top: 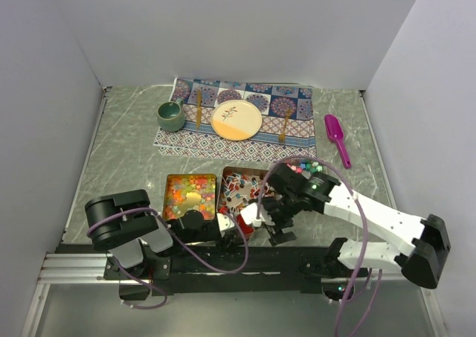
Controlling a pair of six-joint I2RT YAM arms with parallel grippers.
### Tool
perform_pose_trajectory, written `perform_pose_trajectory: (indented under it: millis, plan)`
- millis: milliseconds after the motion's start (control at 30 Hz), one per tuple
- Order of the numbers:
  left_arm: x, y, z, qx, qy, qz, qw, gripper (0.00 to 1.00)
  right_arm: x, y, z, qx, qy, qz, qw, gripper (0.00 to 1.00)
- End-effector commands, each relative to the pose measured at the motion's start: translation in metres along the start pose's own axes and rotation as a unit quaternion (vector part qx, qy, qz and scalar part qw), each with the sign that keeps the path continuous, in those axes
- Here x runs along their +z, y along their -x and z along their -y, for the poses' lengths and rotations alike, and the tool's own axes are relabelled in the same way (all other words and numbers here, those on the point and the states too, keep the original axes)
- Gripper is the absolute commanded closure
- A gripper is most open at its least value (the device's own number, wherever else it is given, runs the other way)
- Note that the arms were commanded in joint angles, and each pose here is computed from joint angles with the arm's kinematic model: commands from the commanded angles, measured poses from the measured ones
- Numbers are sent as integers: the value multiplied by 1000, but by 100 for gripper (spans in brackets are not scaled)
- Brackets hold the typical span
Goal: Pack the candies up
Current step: Screw the bottle lid onto the packing bottle.
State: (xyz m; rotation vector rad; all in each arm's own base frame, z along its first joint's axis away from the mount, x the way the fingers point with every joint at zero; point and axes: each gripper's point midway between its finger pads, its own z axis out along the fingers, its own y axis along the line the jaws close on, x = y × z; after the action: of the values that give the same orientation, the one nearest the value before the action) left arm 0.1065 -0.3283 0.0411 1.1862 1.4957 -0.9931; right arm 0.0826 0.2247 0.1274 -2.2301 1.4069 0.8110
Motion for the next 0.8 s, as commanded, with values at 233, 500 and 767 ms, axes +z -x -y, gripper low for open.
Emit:
perform_pose_trajectory:
  millis: [233,500,767]
  plan:
    - [12,36,-4,9,2,59,998,99,-26,-16,18,-3,-92,-39,995,4]
    - [11,35,-2,12,-2,57,998,99,-19,9,54,-40,-73,-20,996,4]
    - [10,35,-3,11,0,57,998,99,-10,37,53,-73,-3,15,997,2]
